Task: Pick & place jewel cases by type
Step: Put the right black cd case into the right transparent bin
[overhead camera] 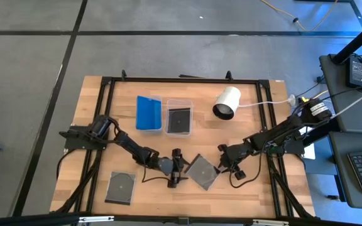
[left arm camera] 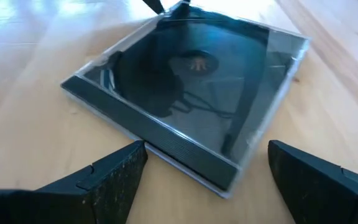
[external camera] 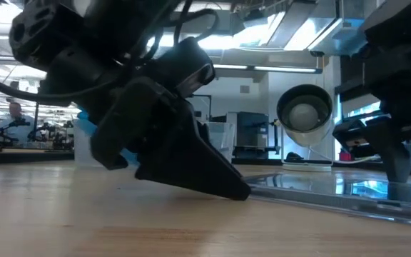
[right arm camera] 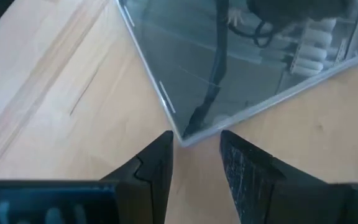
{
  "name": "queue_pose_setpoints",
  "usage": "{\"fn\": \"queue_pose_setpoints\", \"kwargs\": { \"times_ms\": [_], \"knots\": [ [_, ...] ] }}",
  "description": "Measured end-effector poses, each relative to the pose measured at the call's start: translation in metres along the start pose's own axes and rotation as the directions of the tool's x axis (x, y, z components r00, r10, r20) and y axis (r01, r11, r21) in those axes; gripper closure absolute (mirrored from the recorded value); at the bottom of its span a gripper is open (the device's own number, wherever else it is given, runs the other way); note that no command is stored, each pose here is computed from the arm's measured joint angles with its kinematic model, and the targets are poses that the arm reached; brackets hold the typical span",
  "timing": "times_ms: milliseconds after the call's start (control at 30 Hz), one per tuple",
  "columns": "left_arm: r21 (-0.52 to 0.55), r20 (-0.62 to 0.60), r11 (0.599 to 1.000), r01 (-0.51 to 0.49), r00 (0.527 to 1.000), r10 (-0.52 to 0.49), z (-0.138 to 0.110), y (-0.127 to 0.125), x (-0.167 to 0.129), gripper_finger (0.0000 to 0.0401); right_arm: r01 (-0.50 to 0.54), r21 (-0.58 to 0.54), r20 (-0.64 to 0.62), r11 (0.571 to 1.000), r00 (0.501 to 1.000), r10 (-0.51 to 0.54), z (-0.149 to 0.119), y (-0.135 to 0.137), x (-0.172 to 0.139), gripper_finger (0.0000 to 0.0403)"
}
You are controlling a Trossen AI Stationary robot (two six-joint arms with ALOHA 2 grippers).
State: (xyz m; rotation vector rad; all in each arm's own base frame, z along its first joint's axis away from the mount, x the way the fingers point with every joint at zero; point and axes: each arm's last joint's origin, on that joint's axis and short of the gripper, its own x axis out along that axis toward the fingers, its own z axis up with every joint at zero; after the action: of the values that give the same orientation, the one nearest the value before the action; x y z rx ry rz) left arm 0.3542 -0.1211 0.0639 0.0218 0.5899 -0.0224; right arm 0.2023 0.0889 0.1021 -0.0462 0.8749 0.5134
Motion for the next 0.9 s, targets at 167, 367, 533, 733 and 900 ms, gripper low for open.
{"fn": "queue_pose_setpoints", "kwargs": {
  "times_ms": [167, 367, 533, 733, 900],
  "knots": [
    [0.0, -0.001, 1.0, 0.007, 1.0, -0.007, 0.001, 0.006, 0.001, 0.0067, -0.003, -0.006, -0.012, 1.0, 1.0, 0.003, -0.003, -0.001, 0.008, 0.0263],
    [-0.004, 0.079, 0.996, 0.092, 0.993, -0.091, 0.006, 0.001, 0.0, 0.0067, -0.004, -0.007, -0.01, 1.0, 1.0, 0.004, -0.003, -0.001, 0.007, 0.0263],
    [0.045, 0.123, 0.997, 0.067, 0.99, -0.072, 0.007, -0.007, -0.002, 0.0067, -0.004, -0.007, -0.011, 1.0, 1.0, 0.004, -0.003, -0.001, 0.008, 0.0263],
    [0.05, 0.124, 0.996, 0.071, 0.989, -0.077, 0.008, -0.009, -0.002, 0.0067, -0.01, 0.01, -0.01, 1.0, 1.0, 0.01, -0.003, -0.001, 0.008, 0.0263],
    [0.033, 0.116, 0.996, 0.083, 0.989, -0.087, 0.007, -0.011, -0.003, 0.0067, -0.016, 0.02, 0.006, 1.0, 1.0, 0.016, -0.002, -0.001, 0.008, 0.0263]
  ]
}}
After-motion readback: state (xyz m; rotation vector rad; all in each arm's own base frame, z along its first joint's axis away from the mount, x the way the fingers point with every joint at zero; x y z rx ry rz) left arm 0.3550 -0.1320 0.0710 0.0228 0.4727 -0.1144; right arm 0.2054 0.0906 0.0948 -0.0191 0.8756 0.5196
